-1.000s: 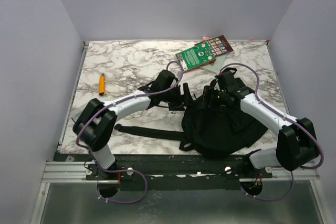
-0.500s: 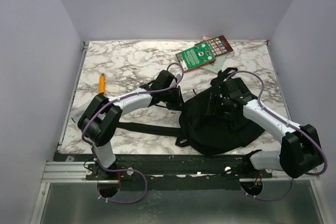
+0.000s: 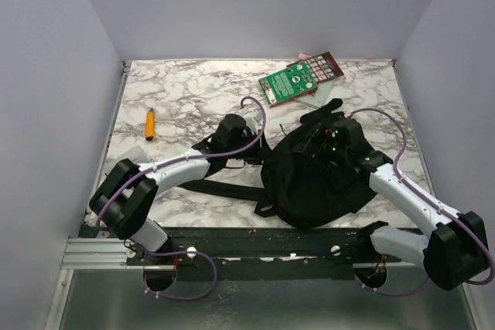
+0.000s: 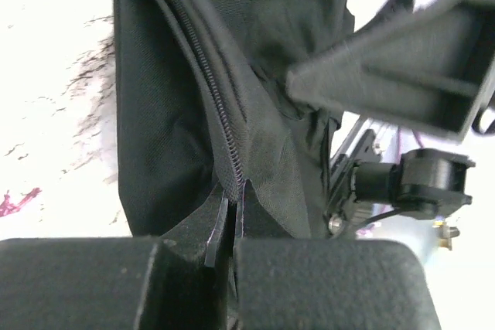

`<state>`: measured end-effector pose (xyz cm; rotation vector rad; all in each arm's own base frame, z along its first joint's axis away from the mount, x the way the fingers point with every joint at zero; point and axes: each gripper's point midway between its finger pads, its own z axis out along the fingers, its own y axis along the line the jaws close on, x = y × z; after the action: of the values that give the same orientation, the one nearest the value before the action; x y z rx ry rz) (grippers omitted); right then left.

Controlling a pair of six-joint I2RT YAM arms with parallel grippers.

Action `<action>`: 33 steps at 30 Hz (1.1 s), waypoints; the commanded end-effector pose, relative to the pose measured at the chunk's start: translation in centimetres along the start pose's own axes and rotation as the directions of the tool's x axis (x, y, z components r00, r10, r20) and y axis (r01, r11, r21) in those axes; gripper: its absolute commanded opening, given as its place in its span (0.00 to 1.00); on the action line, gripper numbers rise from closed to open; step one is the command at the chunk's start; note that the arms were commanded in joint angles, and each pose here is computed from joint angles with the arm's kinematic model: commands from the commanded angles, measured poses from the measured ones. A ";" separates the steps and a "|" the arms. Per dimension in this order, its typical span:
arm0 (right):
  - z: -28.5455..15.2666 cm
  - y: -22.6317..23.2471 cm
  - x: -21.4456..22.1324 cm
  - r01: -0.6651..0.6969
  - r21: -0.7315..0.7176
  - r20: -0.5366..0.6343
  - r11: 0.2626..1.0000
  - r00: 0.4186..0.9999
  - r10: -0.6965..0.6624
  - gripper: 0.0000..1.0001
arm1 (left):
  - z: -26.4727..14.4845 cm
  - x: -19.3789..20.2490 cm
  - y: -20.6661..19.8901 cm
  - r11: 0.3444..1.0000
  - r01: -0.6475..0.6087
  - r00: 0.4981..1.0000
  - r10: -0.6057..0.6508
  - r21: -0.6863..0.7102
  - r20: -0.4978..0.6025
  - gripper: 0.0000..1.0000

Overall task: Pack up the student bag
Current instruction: Unzip the student bag at the center of the board.

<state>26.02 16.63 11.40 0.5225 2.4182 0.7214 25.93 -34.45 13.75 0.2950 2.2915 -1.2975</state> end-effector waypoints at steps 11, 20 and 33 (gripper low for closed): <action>5.6 2.6 1.4 -0.223 -0.181 -0.122 0.958 0.971 0.203 0.65 | 1.6 1.1 -2.5 0.967 -0.252 0.957 0.254 -0.030 0.141 0.00; 7.8 -0.9 1.7 -0.072 -0.178 0.005 0.981 0.997 0.074 0.01 | 2.9 3.5 -0.1 0.999 -0.035 0.999 0.035 -0.022 -0.006 0.00; 9.4 -3.5 1.9 0.181 -0.158 0.099 0.971 0.981 -0.167 0.01 | 0.7 1.9 0.8 0.946 0.319 0.938 -0.307 0.052 -0.159 0.70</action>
<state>30.03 19.76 4.34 0.3280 2.2493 0.8985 24.92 -33.94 9.47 0.0406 2.4873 -1.4381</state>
